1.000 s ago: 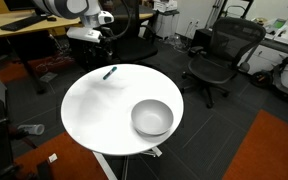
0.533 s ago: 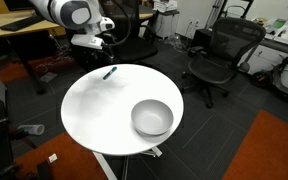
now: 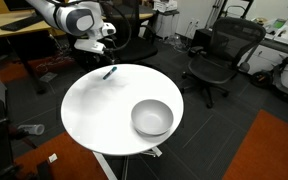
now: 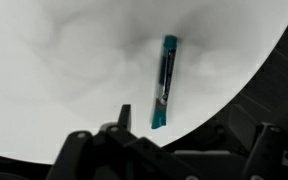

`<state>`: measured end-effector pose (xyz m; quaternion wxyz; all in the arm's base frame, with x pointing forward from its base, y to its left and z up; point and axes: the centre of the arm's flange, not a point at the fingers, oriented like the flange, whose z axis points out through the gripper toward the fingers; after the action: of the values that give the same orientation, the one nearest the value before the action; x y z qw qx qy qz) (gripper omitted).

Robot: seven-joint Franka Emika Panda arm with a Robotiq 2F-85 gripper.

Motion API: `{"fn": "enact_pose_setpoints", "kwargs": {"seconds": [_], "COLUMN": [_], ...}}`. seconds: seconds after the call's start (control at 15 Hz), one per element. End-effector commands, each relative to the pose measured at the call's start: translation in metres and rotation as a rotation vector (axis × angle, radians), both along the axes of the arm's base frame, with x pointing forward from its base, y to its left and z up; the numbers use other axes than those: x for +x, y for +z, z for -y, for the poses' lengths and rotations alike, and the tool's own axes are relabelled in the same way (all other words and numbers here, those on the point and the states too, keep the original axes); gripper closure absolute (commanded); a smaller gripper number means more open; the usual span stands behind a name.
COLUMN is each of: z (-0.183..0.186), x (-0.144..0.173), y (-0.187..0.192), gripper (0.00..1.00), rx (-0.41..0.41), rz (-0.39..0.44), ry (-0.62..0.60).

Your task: Place the marker inside the grey bowl

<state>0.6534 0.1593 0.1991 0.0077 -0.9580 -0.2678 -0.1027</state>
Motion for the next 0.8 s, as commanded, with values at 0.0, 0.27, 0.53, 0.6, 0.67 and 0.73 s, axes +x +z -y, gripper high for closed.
{"fn": "enact_pose_setpoints", "kwargs": {"seconds": [0.0, 0.27, 0.53, 0.6, 0.67, 0.73], "z": [-0.008, -0.006, -0.005, -0.005, -0.005, -0.005], "x": [0.013, 0.018, 0.022, 0.023, 0.024, 0.026], "y": [-0.01, -0.022, -0.033, -0.035, -0.038, -0.04], "gripper": [0.0, 0.0, 0.0, 0.0, 0.0, 0.0], "rx": [-0.006, -0.006, -0.005, -0.004, -0.003, -0.002], "rz": [0.021, 0.019, 0.011, 0.011, 0.009, 0.008], "ry": [-0.022, -0.027, -0.031, -0.031, -0.032, -0.032]}}
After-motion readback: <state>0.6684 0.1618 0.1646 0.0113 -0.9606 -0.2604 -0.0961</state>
